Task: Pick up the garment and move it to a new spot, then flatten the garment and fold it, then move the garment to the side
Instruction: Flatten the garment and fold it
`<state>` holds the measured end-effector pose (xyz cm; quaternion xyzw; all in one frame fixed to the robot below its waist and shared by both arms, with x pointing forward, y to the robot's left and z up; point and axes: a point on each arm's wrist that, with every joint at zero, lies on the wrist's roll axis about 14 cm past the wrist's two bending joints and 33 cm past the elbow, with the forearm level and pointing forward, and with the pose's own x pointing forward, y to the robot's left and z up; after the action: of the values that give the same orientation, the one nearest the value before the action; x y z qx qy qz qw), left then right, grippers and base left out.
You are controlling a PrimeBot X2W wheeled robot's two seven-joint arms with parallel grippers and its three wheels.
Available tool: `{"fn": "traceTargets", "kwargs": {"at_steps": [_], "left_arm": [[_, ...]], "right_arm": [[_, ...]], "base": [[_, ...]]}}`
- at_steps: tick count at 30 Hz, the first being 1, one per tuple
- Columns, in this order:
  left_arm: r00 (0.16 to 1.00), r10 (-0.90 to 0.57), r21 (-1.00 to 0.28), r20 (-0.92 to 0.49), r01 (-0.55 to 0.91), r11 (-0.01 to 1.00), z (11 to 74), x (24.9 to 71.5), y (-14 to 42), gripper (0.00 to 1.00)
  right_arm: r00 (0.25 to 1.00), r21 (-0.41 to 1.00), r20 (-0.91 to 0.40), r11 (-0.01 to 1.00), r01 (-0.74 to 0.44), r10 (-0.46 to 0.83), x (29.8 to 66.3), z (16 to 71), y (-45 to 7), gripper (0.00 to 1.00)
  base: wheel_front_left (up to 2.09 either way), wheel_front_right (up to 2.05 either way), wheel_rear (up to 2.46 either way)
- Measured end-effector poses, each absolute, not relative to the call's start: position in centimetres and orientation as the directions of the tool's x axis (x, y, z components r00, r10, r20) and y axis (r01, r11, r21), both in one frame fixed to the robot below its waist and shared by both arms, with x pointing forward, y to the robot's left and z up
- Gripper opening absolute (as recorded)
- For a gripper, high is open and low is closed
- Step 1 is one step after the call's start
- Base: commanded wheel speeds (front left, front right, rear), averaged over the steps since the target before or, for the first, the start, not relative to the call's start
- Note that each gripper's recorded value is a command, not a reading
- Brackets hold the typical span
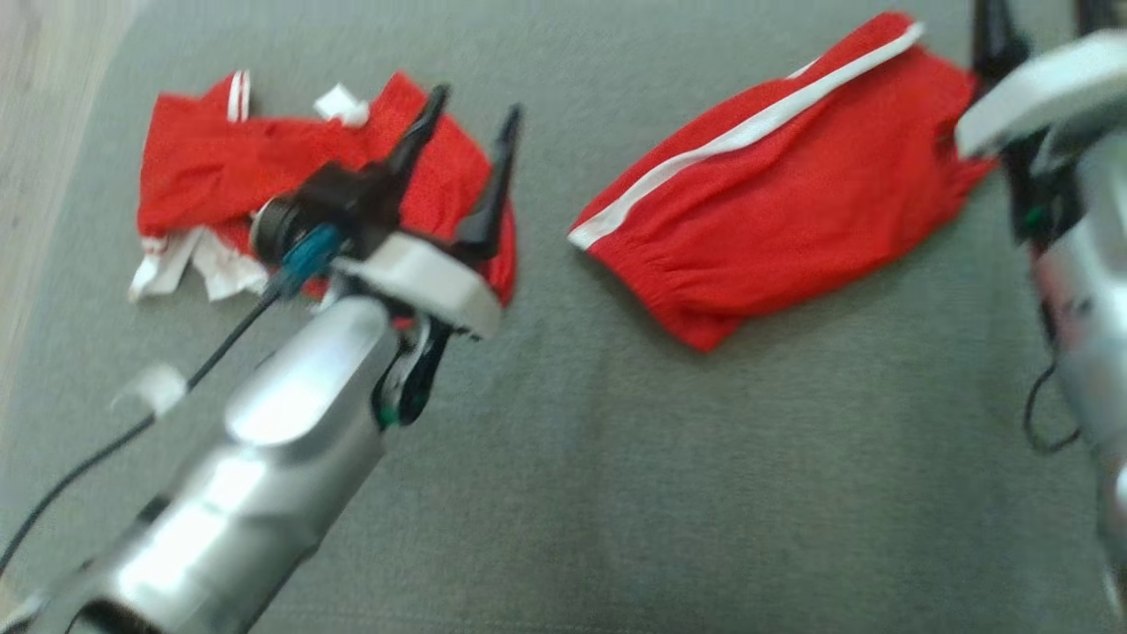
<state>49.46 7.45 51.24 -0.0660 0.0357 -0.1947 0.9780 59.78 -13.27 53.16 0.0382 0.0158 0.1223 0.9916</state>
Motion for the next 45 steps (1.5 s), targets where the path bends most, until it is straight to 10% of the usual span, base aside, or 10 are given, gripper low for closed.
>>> {"fn": "traceTargets", "kwargs": {"at_steps": [24,34,45], "left_arm": [[0.976,-0.204,-0.163,-0.080,0.189,0.968,47.3,38.8,11.1,1.00],[0.971,-0.230,-0.196,-0.071,0.213,0.957,46.9,39.4,10.0,1.00],[0.970,-0.220,-0.216,-0.103,0.194,0.957,44.6,43.5,10.8,1.00]], "right_arm": [[0.981,0.347,-0.045,0.923,-0.164,0.191,40.2,46.9,-12.8,1.00],[0.983,0.330,-0.079,0.935,-0.134,0.168,42.7,46.9,-13.8,1.00],[0.936,0.177,-0.335,0.983,-0.045,0.103,56.1,44.5,-17.0,1.00]], "base": [[0.00,0.00,0.00],[0.00,0.00,0.00],[0.00,0.00,0.00]]}}
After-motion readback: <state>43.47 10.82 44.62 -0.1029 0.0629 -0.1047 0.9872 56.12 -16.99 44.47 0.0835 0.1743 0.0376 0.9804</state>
